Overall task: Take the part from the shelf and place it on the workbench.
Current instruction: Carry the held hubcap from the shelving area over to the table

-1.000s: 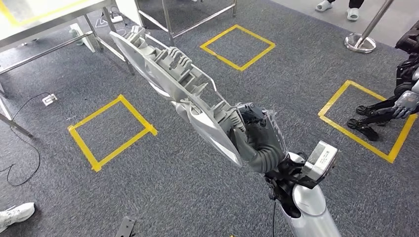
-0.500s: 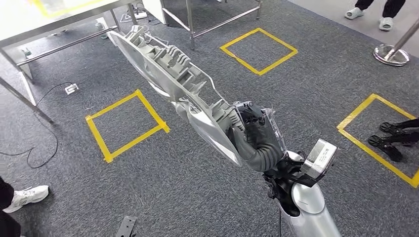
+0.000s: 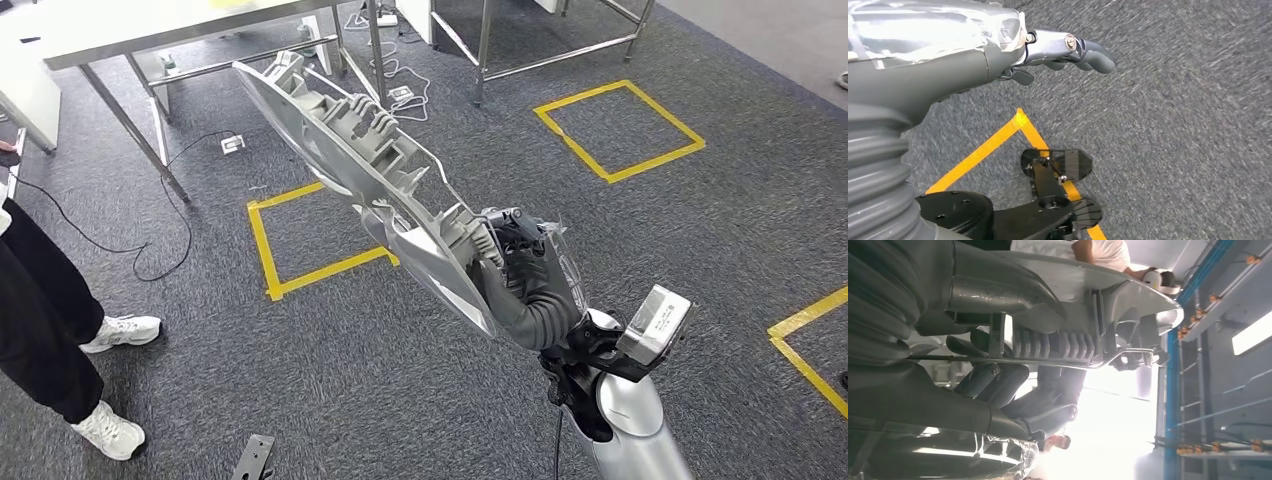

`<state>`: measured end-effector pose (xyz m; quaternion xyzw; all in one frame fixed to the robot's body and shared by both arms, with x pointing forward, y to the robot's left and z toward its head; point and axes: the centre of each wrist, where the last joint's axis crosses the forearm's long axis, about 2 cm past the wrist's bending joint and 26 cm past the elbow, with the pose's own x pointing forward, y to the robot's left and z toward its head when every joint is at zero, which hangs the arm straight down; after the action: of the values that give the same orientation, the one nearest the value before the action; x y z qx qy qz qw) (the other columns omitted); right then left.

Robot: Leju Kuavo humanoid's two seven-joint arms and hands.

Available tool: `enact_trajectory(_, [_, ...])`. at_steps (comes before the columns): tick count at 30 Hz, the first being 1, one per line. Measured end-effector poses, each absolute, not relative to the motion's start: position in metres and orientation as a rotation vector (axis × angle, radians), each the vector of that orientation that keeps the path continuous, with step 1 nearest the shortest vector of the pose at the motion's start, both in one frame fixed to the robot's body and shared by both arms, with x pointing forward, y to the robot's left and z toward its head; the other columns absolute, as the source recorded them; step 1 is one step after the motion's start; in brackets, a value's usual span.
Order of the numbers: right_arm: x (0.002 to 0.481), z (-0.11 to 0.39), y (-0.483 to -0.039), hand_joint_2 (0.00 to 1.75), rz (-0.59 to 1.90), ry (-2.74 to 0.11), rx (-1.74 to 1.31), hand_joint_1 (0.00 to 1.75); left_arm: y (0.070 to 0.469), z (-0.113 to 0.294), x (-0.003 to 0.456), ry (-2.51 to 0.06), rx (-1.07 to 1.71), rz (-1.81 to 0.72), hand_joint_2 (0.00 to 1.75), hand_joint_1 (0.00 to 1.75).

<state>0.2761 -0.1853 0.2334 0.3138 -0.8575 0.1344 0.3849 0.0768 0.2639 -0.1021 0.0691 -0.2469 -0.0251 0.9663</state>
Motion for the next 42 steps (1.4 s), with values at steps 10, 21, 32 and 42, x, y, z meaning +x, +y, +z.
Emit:
enact_trajectory(10, [0.2761, 0.2346, -0.1822, 1.75, 0.337, -2.186, 0.810, 1.75, 0.2665, -0.1032, 0.0716, -0.488, 0.143, -0.048, 1.75, 0.00])
enact_trajectory(21, [0.2763, 0.2355, -0.1817, 1.75, 0.335, -2.187, 0.818, 1.75, 0.2674, -0.1028, 0.0741, -0.494, 0.142, -0.048, 1.75, 0.00])
enact_trajectory(32, [0.2751, 0.2311, -0.1861, 1.75, 0.342, -2.164, 0.826, 1.75, 0.2654, -0.1024, 0.0761, -0.499, 0.129, -0.050, 1.75, 0.00])
enact_trajectory(42, [0.2750, 0.2311, -0.1857, 1.75, 0.348, -2.150, 0.820, 1.75, 0.2666, -0.1023, 0.0770, -0.501, 0.134, -0.051, 1.75, 0.00])
